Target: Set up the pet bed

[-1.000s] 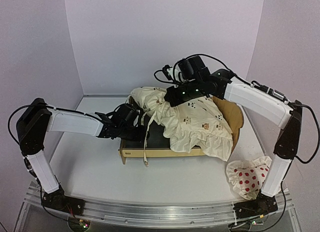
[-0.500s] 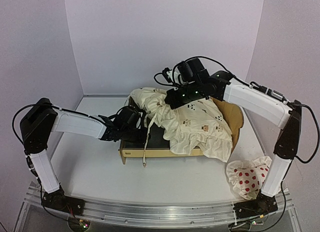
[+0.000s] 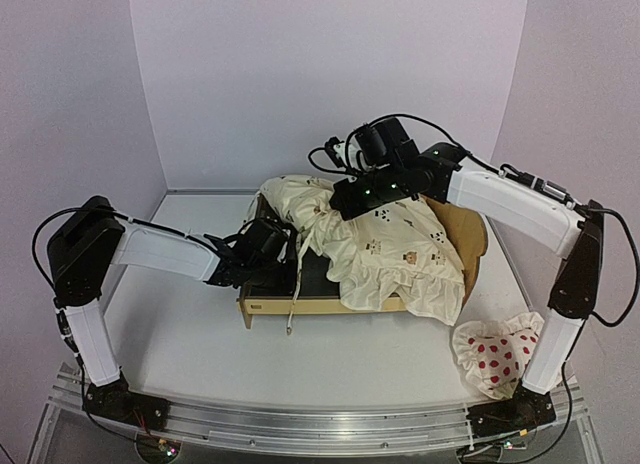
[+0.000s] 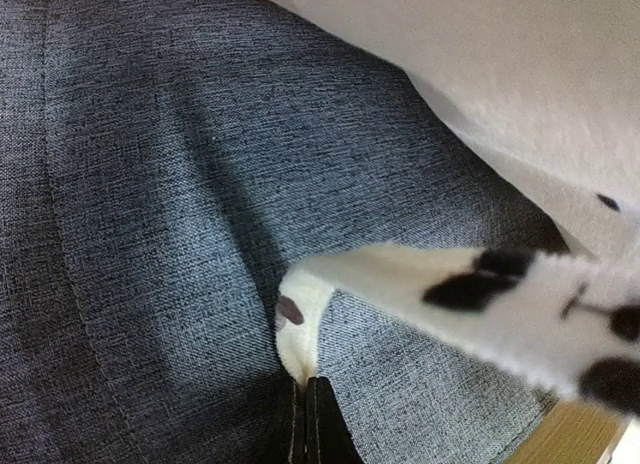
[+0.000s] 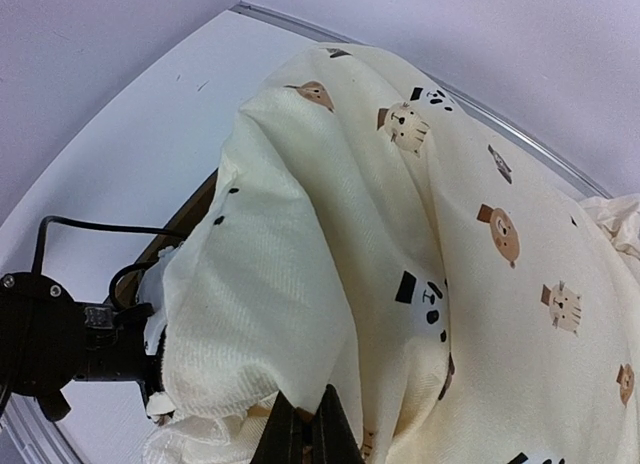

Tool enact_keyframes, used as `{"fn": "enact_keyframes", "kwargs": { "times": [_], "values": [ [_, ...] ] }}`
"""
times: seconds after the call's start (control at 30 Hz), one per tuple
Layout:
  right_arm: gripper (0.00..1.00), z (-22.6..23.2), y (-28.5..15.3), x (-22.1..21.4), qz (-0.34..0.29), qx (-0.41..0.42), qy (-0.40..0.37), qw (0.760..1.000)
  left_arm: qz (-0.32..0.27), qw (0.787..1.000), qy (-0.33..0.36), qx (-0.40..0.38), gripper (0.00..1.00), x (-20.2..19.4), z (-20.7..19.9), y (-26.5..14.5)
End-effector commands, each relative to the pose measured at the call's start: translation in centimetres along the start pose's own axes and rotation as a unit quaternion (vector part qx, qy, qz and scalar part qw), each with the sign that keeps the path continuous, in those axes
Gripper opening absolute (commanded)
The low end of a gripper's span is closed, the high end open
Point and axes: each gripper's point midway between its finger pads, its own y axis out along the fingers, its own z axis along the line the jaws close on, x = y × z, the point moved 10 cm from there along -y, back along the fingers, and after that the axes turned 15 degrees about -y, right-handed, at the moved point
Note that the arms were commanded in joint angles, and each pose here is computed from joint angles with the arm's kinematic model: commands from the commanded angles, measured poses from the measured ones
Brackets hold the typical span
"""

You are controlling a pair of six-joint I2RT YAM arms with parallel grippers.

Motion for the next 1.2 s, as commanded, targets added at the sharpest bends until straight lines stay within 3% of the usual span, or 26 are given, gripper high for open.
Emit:
{"fn": "enact_keyframes", "kwargs": {
  "times": [0.0, 0.37, 0.7, 0.83, 0.9, 1.17],
  "values": [
    [0.00, -0.7, -2.9, 1.3, -0.040, -0.009, 0.009, 0.999, -0.038, 0.998, 0.028, -0.042, 0.00, 1.3, -2.7, -1.9],
    [0.00, -0.4, -3.7, 0.9, -0.045, 0.008, 0.018, 0.999, -0.064, 0.993, 0.036, -0.097, 0.00, 2.2, -3.8, -7.7],
    [0.00, 0.0, -3.2, 0.5, -0.058, 0.036, 0.025, 0.997, -0.074, 0.991, 0.059, -0.098, 0.02, 0.9, -2.3, -7.7],
    [0.00, 0.0, -3.5, 0.9, -0.067, 0.038, 0.026, 0.997, -0.077, 0.992, 0.058, -0.080, 0.37, 0.6, -1.7, -7.2],
    [0.00, 0.0, -3.8, 1.2, -0.074, 0.041, 0.027, 0.996, -0.078, 0.991, 0.062, -0.089, 0.49, 0.6, -1.8, -7.4],
    [0.00, -0.1, -5.1, 2.2, -0.097, 0.048, 0.029, 0.994, -0.064, 0.991, 0.094, -0.077, 0.64, 1.2, -2.7, -6.5]
  ]
}}
